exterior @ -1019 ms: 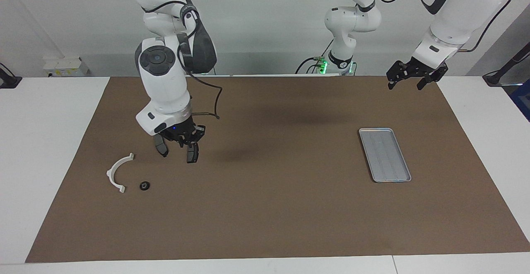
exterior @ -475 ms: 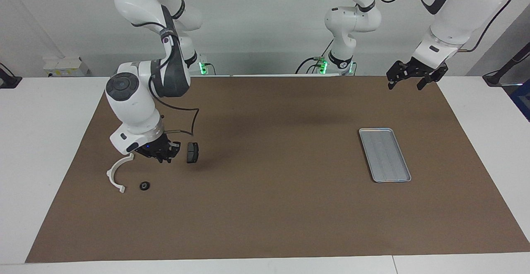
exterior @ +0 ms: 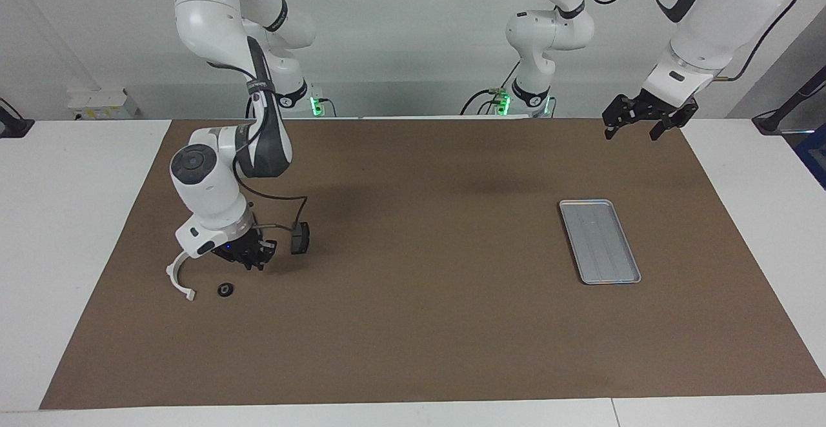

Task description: Place bearing gear from tray to pile

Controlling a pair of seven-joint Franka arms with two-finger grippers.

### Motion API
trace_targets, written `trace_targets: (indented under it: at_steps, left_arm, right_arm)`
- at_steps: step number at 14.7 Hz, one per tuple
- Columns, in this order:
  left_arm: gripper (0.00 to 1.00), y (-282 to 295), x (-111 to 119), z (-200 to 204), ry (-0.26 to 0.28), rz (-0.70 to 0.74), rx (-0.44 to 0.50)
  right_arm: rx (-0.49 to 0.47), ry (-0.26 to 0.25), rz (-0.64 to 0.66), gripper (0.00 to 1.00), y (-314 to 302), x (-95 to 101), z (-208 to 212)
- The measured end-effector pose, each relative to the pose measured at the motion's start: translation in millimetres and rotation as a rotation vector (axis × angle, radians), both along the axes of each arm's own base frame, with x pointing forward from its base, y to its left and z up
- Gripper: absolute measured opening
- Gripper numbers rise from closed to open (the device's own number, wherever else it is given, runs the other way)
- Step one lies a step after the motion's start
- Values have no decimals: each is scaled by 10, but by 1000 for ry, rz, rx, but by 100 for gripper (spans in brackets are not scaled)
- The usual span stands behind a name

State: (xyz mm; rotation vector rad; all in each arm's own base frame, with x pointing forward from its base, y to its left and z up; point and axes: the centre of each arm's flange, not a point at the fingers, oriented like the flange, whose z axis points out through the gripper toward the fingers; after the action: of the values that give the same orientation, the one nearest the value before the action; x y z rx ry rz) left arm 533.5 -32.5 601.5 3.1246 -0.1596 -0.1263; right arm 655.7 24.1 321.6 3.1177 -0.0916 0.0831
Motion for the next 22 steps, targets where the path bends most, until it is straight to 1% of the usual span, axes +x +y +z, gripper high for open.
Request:
trace_targets:
  at_steps: [2, 4, 7, 13, 14, 15, 16, 17, 18, 21, 22]
  left_arm:
    - [100, 0, 0, 0, 0, 0, 0]
    - [100, 0, 0, 0, 0, 0, 0]
    - [100, 0, 0, 0, 0, 0, 0]
    - [100, 0, 0, 0, 0, 0, 0]
    - [100, 0, 0, 0, 0, 0, 0]
    - [100, 0, 0, 0, 0, 0, 0]
    - [100, 0, 0, 0, 0, 0, 0]
    - [100, 0, 0, 0, 0, 0, 0]
    - [100, 0, 0, 0, 0, 0, 0]
    - [100, 0, 0, 0, 0, 0, 0]
    - [100, 0, 0, 0, 0, 0, 0]
  right_arm:
    - [3, -5, -1, 23, -12, 34, -199]
    - [4, 0, -1, 23, -11, 43, -324]
    - [5, -9, -1, 23, -10, 54, -328]
    - [5, -9, -1, 24, -10, 55, -334]
    - [5, -9, -1, 30, -11, 55, -337]
    - [5, -9, -1, 38, -11, 55, -339]
    - [5, -9, -1, 48, -11, 55, -340]
    - [5, -9, -1, 60, -12, 55, -339]
    - [5, -9, -1, 70, -12, 55, -339]
    - [5, -12, -1, 99, -11, 63, -325]
    - [5, -14, -1, 100, -11, 66, -317]
